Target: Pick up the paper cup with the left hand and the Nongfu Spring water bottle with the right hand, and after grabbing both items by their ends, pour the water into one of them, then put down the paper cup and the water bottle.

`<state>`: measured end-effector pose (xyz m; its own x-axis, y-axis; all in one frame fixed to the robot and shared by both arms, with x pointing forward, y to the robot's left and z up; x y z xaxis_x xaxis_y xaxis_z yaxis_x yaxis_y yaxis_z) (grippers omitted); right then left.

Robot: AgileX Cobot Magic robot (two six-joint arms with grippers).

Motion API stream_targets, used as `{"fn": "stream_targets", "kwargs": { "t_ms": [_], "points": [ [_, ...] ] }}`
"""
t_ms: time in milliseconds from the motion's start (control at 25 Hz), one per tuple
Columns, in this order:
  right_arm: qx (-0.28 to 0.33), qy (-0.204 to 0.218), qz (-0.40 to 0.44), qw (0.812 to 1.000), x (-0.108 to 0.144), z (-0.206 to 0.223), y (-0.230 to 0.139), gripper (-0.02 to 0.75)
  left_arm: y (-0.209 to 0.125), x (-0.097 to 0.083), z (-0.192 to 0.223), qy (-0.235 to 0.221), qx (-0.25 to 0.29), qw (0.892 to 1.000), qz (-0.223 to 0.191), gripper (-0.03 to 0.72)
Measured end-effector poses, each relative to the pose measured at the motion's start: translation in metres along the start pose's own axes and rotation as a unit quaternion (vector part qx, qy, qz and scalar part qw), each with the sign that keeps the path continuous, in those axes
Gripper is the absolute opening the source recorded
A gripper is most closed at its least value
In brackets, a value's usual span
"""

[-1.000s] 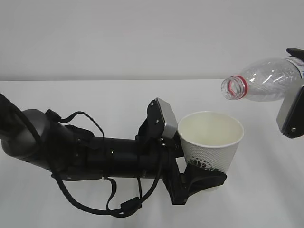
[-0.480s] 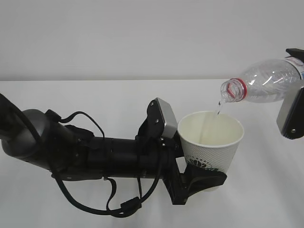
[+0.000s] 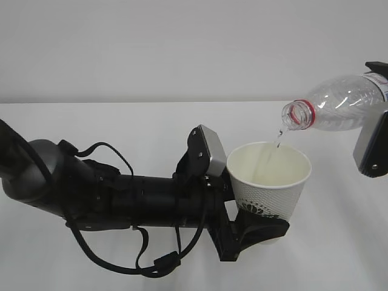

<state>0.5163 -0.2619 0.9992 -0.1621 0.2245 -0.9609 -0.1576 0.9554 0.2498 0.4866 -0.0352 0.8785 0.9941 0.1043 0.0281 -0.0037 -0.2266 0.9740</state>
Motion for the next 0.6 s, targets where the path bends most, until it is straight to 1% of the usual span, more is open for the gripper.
{"fn": "stream_targets", "kwargs": {
  "t_ms": [600],
  "points": [
    [0.000,-0.002,0.000,1.000,-0.0006,0.0000,0.0001,0.440,0.0000,0.0000,0.0000,0.000,0.000,1.000,0.000,0.543]
  ]
}}
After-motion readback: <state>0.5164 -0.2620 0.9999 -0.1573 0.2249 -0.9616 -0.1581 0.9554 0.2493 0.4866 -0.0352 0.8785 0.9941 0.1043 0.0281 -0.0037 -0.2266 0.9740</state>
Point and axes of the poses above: a point on each arm's last joint axis where the gripper is mounted, z pointing out along that axis toward the gripper, x along the wrist's bending axis when the last joint is at zero, y = z × x, the point moved 4 cm from there along z, pointing out along that axis toward the gripper, and after that the axes turned 11 degrees about z, right-handed, at the moved point
